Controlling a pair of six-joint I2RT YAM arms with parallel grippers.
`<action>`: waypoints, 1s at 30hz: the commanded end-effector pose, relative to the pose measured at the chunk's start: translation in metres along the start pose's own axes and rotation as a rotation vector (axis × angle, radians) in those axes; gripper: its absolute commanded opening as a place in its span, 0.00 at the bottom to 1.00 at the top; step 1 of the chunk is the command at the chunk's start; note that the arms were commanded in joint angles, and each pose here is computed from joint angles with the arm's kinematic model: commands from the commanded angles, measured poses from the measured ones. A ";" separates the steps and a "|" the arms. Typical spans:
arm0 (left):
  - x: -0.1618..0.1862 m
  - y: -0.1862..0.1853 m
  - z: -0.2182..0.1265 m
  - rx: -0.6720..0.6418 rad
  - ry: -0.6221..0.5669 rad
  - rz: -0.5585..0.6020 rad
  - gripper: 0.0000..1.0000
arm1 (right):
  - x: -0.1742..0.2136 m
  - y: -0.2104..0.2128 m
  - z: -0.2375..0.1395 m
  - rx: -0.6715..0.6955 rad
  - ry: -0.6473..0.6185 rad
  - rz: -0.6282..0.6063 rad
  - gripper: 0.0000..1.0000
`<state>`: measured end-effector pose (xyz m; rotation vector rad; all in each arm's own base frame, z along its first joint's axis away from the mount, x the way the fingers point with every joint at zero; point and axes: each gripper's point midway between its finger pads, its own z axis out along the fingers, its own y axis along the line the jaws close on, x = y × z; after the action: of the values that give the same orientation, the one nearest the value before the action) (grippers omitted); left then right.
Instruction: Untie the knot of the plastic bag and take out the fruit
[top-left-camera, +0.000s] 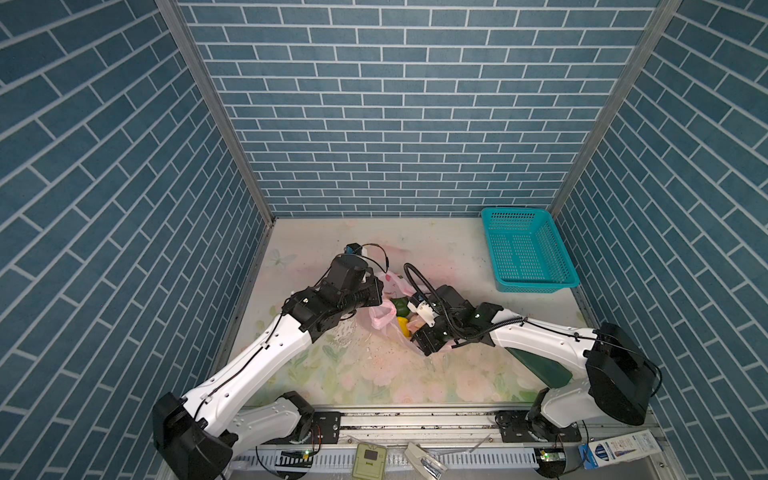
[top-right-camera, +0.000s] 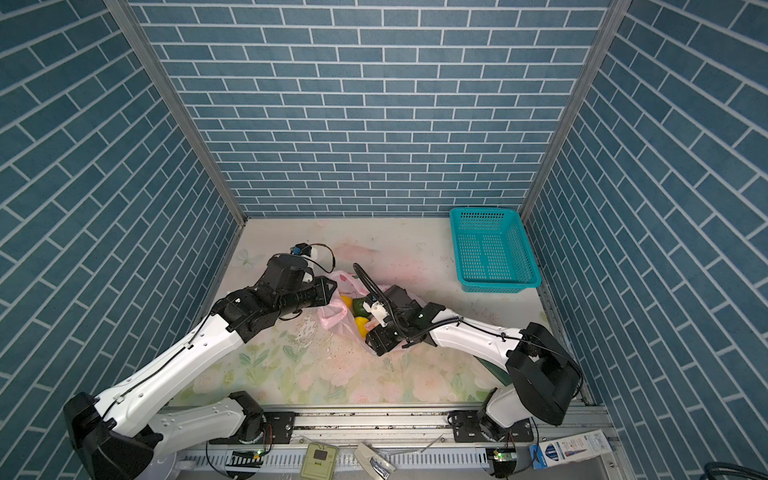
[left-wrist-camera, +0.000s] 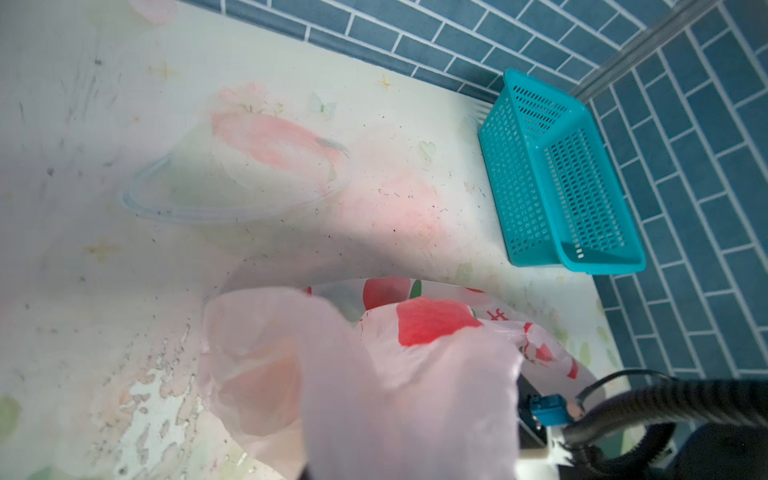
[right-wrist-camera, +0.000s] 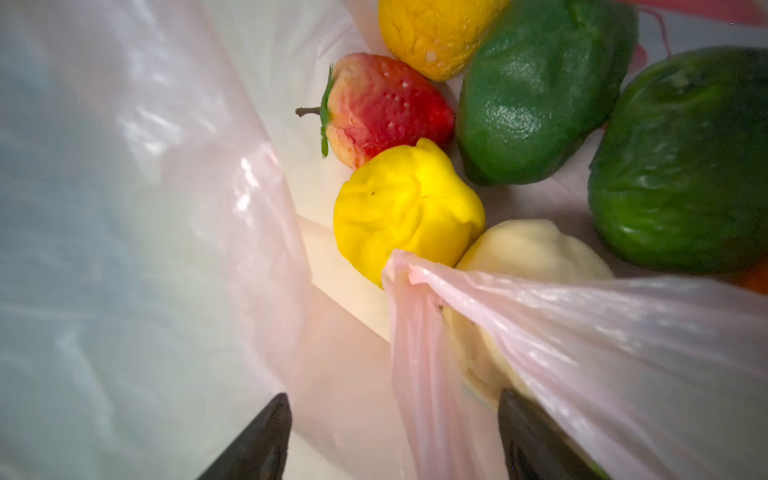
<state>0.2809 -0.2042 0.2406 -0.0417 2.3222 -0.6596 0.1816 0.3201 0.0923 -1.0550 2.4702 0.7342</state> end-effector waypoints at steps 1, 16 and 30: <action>0.007 -0.004 0.000 0.040 0.010 -0.010 0.55 | -0.003 0.000 -0.004 0.014 -0.006 -0.034 0.78; 0.038 0.031 0.022 -0.131 0.065 -0.062 0.55 | -0.020 0.001 -0.009 0.015 -0.068 -0.016 0.80; 0.026 0.016 0.014 -0.124 0.106 0.033 0.00 | -0.083 -0.010 -0.022 0.008 -0.193 0.071 0.86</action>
<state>0.2789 -0.2008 0.1929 -0.0896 2.4640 -0.4998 0.2164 0.3327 0.1248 -0.9472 2.4000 0.7569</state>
